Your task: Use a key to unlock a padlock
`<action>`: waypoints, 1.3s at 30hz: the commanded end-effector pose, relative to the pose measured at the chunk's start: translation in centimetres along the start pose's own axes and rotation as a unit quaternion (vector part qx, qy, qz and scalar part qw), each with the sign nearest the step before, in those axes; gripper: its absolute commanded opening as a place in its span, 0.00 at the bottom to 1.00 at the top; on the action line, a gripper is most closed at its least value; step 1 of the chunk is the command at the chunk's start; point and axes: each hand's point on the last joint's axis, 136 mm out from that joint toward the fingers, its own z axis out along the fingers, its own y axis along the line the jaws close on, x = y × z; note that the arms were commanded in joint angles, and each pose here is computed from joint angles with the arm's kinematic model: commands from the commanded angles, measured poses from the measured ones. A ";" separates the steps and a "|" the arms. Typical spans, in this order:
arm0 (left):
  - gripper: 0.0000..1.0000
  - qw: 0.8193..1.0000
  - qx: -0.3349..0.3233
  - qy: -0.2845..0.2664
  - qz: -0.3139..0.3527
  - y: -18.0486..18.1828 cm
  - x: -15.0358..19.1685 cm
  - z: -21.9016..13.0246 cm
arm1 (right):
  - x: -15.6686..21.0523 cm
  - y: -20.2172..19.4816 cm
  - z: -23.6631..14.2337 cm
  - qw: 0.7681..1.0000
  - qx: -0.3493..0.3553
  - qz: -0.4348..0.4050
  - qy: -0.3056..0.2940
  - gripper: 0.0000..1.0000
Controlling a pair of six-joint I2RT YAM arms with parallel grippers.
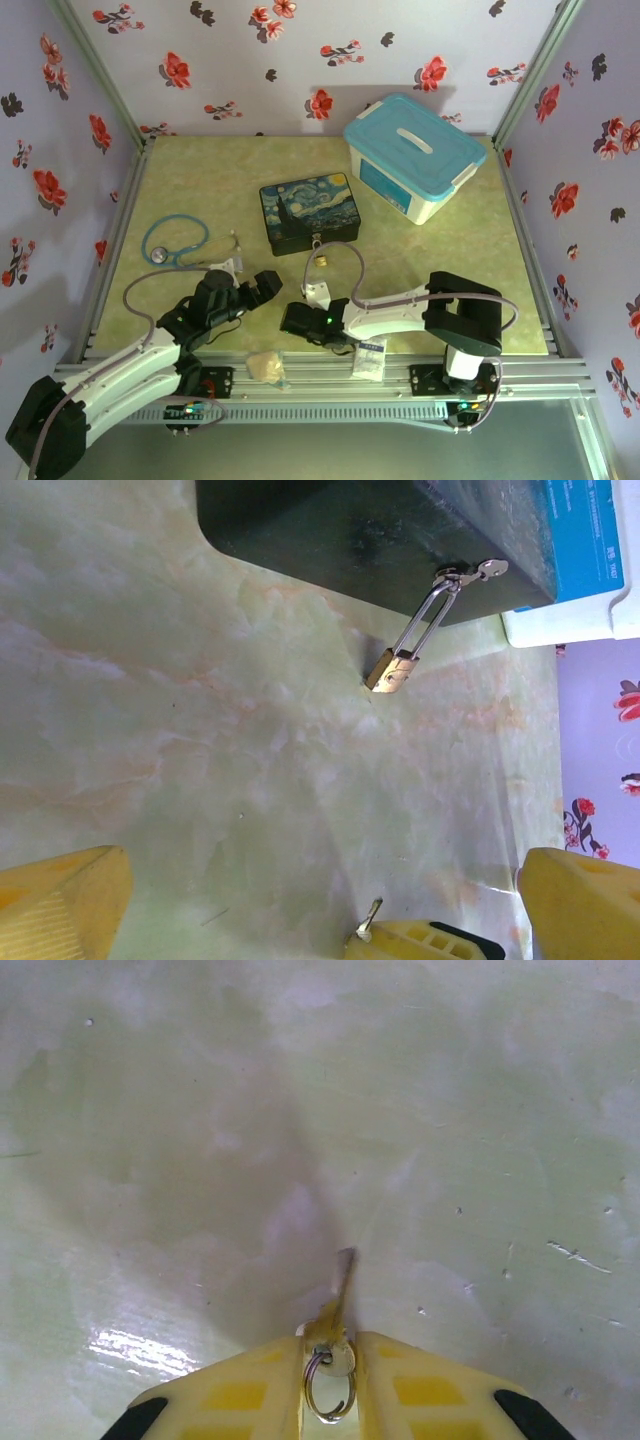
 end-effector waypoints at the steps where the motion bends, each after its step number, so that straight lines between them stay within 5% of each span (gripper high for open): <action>1: 1.00 1.000 -0.001 -0.009 -0.003 0.1 -0.2 -0.1 | 1.7 -0.7 1.3 1.000 0.006 -0.025 0.016 0.16; 18: 1.00 0.998 -0.030 0.031 0.055 -0.8 1.1 1.0 | 1.8 -2.5 1.1 0.994 -0.109 0.003 -0.009 0.00; 30: 0.95 0.994 0.076 0.023 0.072 -5.7 2.2 2.9 | -0.9 -2.0 -4.1 0.959 -0.258 -0.064 -0.099 0.00; 39: 0.73 0.961 0.233 0.007 0.149 -12.2 2.7 0.2 | -4.5 -1.6 -10.4 0.910 -0.384 -0.018 -0.156 0.00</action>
